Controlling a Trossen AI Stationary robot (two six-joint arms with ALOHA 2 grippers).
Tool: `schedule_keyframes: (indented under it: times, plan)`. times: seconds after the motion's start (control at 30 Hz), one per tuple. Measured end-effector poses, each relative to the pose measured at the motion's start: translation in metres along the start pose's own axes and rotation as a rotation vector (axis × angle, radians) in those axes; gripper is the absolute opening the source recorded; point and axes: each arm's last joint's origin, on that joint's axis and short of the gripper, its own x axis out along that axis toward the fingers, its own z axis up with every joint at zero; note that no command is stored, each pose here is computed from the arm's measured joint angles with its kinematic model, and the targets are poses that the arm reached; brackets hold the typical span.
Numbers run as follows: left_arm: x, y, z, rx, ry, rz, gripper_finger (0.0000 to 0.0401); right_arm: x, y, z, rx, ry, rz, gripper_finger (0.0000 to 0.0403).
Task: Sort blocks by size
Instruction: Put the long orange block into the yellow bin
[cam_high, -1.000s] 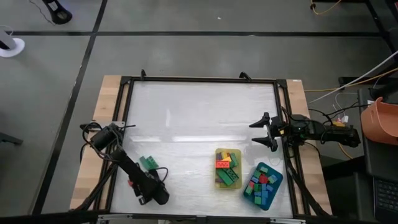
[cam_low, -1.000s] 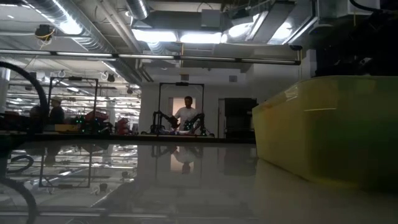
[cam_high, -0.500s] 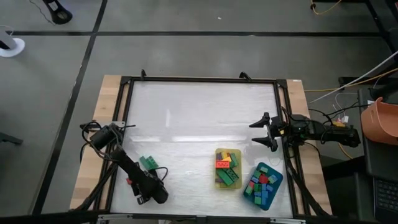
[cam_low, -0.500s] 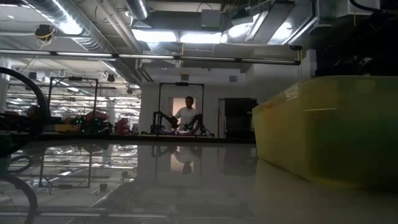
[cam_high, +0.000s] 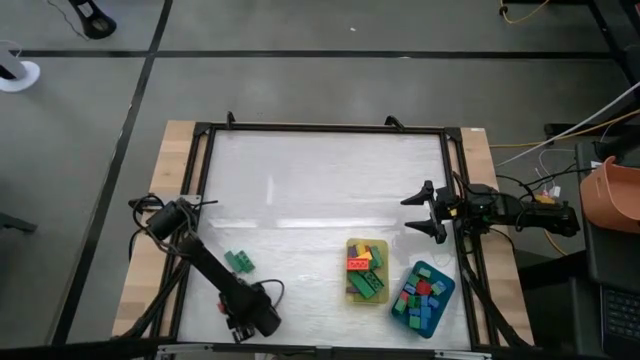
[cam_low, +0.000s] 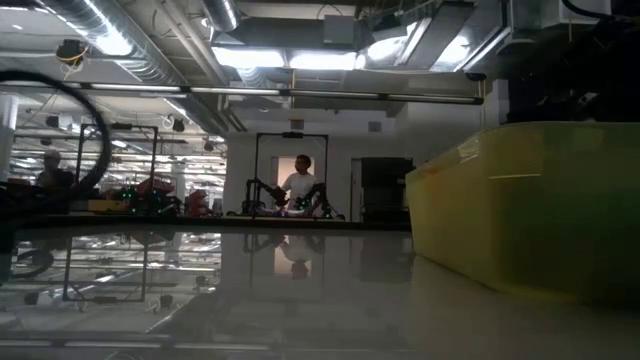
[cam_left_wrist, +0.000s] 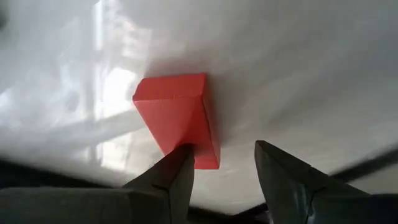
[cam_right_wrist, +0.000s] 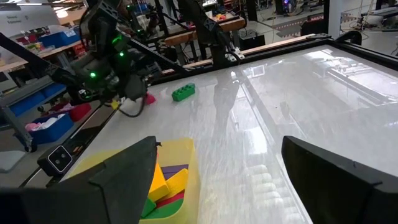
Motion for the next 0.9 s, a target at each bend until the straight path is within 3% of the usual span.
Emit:
schedule_keyframes:
  times: [0.2, 0.9]
  plan:
    - [-0.01, -0.014, 0.006, 0.043, -0.075, -0.118, 0.0155, 0.0, 0.0, 0.0, 0.0, 0.0, 0.0, 0.0344]
    - [-0.016, -0.003, 0.023, -0.005, 0.052, -0.161, 0.0155, 0.0, 0.0, 0.0, 0.0, 0.0, 0.0, 0.0344]
